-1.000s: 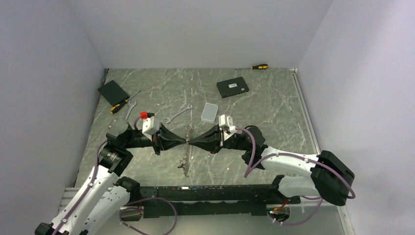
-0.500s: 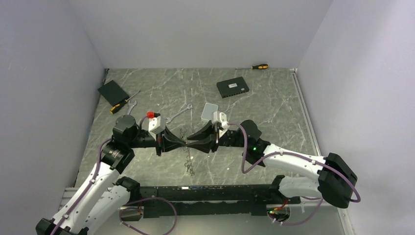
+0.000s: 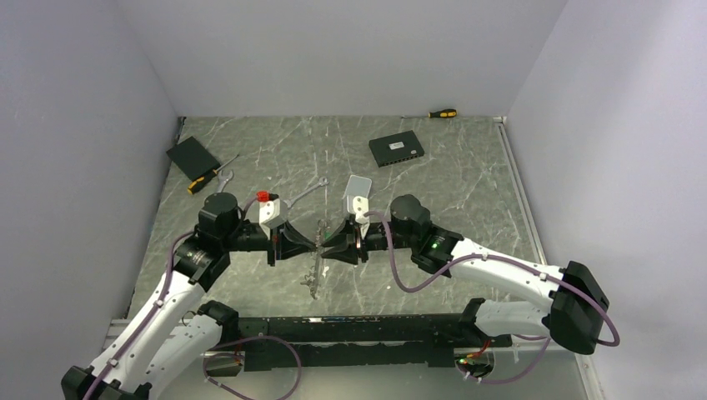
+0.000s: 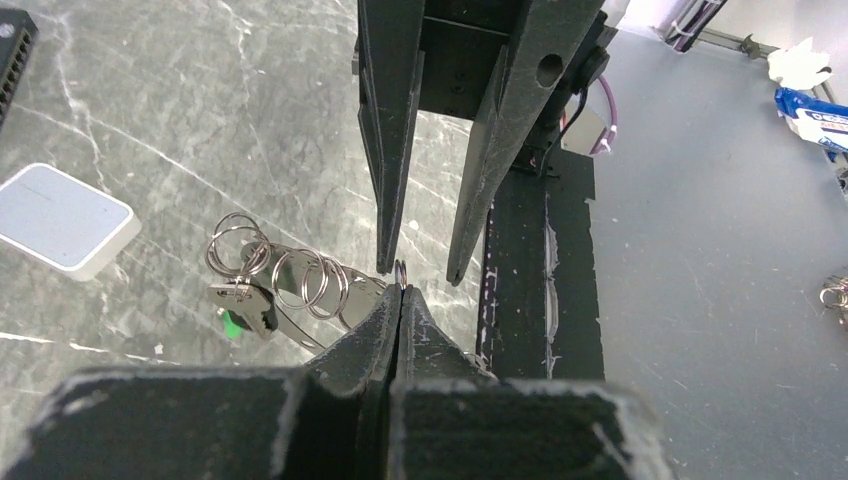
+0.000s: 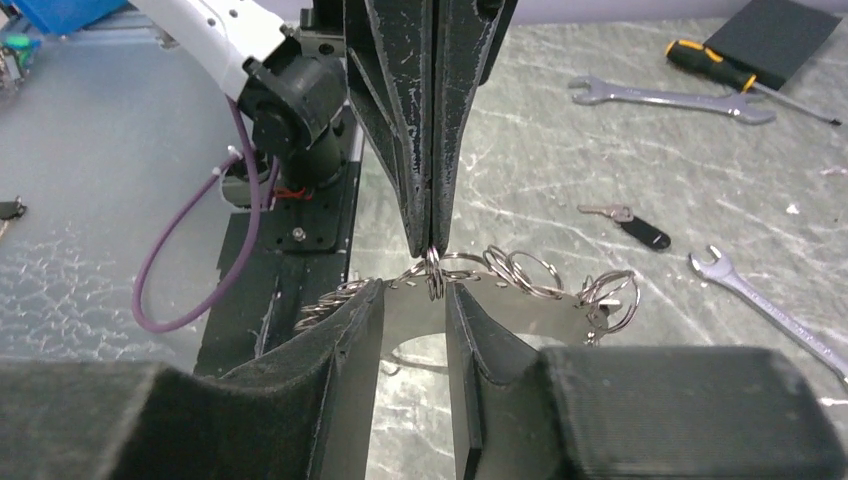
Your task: Put the keys on the keyring
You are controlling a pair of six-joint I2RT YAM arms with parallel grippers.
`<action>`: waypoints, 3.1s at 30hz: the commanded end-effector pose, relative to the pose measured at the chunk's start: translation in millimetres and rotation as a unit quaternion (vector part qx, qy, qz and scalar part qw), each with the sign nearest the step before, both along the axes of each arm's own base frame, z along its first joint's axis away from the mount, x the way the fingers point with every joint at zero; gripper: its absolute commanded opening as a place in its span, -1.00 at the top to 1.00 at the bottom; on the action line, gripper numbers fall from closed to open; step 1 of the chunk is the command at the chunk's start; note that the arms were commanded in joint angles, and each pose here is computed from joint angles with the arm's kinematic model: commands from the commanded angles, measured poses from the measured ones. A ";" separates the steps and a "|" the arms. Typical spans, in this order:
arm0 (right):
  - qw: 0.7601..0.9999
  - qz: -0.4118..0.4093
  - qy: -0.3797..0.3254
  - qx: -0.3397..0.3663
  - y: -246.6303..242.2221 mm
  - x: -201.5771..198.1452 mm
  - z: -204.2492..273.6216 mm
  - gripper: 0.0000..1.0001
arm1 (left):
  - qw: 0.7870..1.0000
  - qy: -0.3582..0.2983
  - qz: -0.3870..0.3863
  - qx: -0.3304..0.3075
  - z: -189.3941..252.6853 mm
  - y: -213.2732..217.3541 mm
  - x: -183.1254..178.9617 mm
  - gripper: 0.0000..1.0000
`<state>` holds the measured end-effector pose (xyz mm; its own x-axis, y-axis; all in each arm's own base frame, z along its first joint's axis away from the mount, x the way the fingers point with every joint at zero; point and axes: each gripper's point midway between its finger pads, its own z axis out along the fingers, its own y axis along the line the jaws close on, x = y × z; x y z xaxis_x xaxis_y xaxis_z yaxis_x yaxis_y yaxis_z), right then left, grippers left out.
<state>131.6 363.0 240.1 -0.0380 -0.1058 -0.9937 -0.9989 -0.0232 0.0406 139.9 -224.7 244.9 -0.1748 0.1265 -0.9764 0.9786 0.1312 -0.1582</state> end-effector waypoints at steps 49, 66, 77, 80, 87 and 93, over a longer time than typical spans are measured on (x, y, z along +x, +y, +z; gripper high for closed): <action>0.980 -0.031 -0.012 0.195 -2.7 -5.7 66.2 1.00 | 0.994 -0.067 0.057 -0.064 50.1 7.8 0.1 0.16; 0.961 -0.037 -0.029 0.273 -11.0 -6.4 96.1 1.00 | 0.992 -0.077 0.039 -0.090 59.6 6.0 -6.3 0.39; 0.963 -0.038 -0.021 0.265 -5.4 -3.2 92.9 1.00 | 0.991 -0.085 0.030 -0.098 63.5 6.1 -10.3 0.43; 0.963 -0.042 -0.020 0.265 -4.9 -1.8 93.2 1.00 | 0.992 -0.083 0.026 -0.097 62.3 5.6 -10.8 0.48; 0.962 -0.062 -0.006 0.267 -3.4 5.2 98.0 1.00 | 0.993 -0.078 0.014 -0.093 60.6 4.5 -13.4 0.61; 0.960 -0.072 0.000 0.271 -2.9 6.9 100.3 1.00 | 0.993 -0.073 0.017 -0.092 59.5 4.5 -12.2 0.65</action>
<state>134.6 363.2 296.5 -0.0623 0.3210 -0.9450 -0.9934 0.0714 0.0897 132.4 -219.0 300.5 -0.0417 -0.0532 -0.9977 0.9821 0.1814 -0.0507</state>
